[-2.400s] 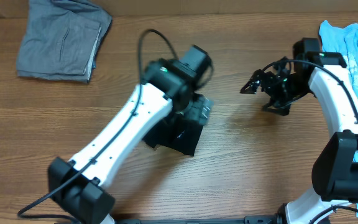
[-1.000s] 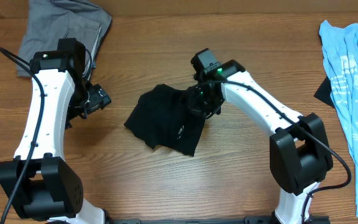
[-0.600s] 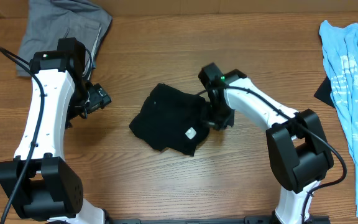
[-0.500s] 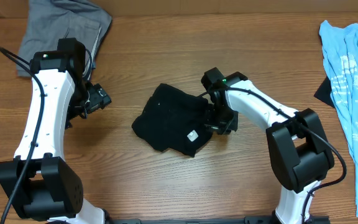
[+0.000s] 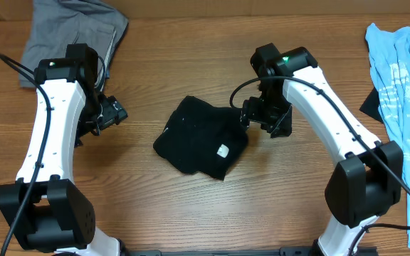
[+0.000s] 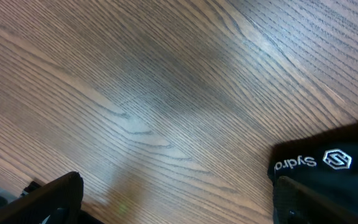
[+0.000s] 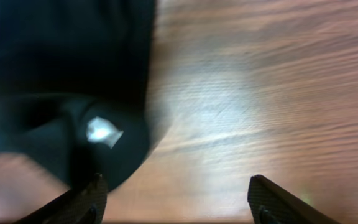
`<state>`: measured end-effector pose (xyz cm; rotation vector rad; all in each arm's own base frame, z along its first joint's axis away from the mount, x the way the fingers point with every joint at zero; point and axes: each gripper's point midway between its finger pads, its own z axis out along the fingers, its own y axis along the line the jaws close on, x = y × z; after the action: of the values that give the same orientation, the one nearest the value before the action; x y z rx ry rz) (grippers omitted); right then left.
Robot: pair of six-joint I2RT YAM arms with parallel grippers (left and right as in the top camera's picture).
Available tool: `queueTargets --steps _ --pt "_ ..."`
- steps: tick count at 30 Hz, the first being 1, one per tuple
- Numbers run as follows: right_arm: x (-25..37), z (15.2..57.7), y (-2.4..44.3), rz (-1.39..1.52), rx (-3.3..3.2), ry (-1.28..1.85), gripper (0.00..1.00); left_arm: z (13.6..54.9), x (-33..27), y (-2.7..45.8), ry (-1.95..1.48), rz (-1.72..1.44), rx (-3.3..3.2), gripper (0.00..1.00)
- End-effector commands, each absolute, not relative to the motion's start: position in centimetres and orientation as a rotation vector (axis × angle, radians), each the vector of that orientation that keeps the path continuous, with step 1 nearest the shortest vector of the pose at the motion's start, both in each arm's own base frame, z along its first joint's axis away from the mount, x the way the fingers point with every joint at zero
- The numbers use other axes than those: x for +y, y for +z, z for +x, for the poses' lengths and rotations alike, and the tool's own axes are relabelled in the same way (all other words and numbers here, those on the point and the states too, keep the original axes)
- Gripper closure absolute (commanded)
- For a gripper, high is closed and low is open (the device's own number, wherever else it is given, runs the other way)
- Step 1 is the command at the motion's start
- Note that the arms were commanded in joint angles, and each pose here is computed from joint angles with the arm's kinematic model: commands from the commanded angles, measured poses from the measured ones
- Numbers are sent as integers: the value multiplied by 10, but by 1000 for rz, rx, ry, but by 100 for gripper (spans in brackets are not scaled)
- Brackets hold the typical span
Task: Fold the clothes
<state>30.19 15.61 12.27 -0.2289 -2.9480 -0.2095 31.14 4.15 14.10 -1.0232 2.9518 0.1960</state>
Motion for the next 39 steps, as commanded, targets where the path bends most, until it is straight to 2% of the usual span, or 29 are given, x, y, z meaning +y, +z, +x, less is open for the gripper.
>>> queueTargets --steps 1,8,9,12,13,14,16,18,25,33,38,39 --pt "176 296 137 -94 -2949 -327 25 311 38 144 187 -998 2952 0" --pt "196 289 140 -41 -2922 -412 29 312 35 144 185 -966 2958 0" --pt "203 287 141 -1 -2923 -438 32 313 34 144 184 -960 2957 0" --pt "236 275 144 183 -2891 -564 49 316 29 144 175 -936 2957 0" --pt "243 270 143 219 -2888 -565 50 316 28 144 174 -934 2956 0" --pt "252 263 139 270 -2884 -556 50 316 28 144 174 -934 2957 0" --pt "271 248 127 370 -2875 -552 41 315 27 143 170 -931 2965 0" --pt "282 241 111 384 -2870 -551 37 315 27 143 168 -913 2972 0" --pt "274 234 58 355 -2860 -469 39 313 26 142 170 -895 2984 0" --pt "264 230 59 356 -2855 -395 40 314 26 142 168 -895 2979 0" --pt "250 239 76 330 -2888 -284 33 316 26 141 165 -893 2974 0" --pt "248 245 81 329 -2909 -264 28 316 25 140 165 -889 2976 0"
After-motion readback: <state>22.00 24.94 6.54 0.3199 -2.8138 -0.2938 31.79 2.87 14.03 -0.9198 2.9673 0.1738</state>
